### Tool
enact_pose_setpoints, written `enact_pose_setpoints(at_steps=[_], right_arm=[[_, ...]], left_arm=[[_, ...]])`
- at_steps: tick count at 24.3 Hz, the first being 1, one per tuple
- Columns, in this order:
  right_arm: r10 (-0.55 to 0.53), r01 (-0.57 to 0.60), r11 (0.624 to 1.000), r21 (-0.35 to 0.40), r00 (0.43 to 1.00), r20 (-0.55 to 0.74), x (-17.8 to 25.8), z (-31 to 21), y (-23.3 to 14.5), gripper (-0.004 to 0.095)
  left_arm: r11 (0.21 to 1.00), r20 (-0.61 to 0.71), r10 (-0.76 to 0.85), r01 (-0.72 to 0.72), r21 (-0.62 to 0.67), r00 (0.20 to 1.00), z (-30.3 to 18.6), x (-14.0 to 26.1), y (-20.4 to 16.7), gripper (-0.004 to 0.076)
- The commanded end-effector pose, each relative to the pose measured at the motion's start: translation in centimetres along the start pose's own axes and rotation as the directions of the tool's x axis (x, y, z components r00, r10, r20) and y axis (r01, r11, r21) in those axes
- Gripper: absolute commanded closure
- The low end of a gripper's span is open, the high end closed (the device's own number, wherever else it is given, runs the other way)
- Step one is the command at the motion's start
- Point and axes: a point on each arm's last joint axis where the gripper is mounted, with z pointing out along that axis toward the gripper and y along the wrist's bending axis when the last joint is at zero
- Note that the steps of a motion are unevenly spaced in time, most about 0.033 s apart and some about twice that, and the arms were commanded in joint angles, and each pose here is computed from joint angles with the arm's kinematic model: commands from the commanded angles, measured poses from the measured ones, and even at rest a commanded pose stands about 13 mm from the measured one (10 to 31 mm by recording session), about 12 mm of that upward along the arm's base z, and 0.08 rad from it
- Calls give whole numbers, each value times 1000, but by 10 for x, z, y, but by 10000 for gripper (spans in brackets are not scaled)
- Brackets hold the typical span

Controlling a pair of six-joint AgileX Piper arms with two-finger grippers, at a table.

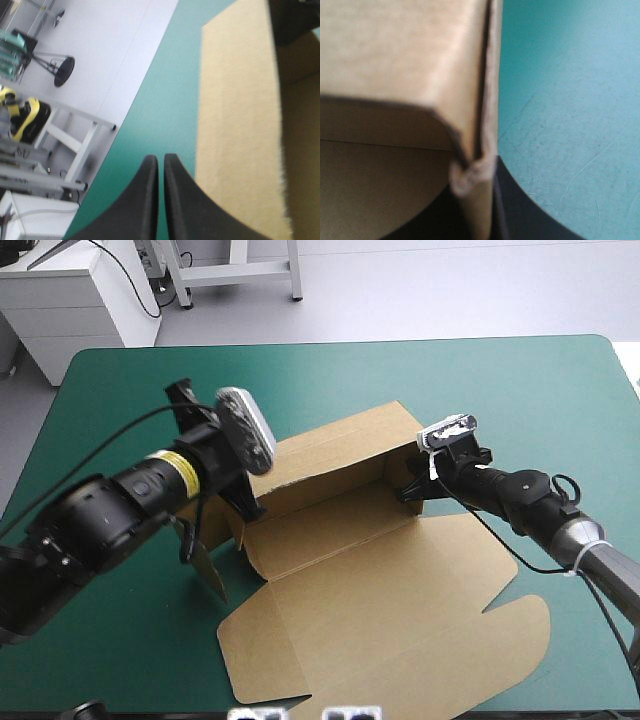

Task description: Fold the box

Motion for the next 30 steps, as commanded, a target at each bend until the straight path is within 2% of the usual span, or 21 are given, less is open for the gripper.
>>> enact_pose_setpoints(at_steps=[1,6,11,17,19,21,22,23,24,26,30], right_arm=[[11,-11,1000,3,998,63,-16,-11,1,922],[11,-11,1000,3,998,63,-16,-11,1,922],[-15,15,1000,3,998,55,-15,-11,1,922],[-2,4,999,-32,999,49,-16,-14,5,922],[-26,26,999,-42,1000,14,-14,-20,7,922],[-54,50,997,-53,996,-69,-12,-27,8,922],[-47,38,998,-58,986,-162,-14,-32,6,922],[-19,9,999,-51,980,-200,-16,-35,4,922],[19,-29,999,-33,962,-272,-24,-44,1,922],[67,-68,998,9,939,-338,-40,-58,-3,922],[106,-87,994,66,916,-387,-66,-79,-4,922]], left_arm=[[979,16,-180,181,-95,983,-23,6,42,704],[904,-87,-420,408,-130,903,-32,44,74,704],[785,-149,-618,615,-70,772,-40,73,84,707],[684,-139,-728,703,-194,671,-57,101,103,717],[660,-121,-750,721,-211,650,-62,105,106,717],[660,-117,-749,720,-217,652,-62,105,106,717],[660,-115,-749,719,-218,652,-62,105,107,717],[660,-115,-749,719,-218,652,-62,105,107,717],[660,-115,-749,719,-218,652,-62,105,107,717],[660,-115,-749,719,-218,652,-62,105,107,717],[667,-135,-743,710,-226,656,-62,107,106,717]])
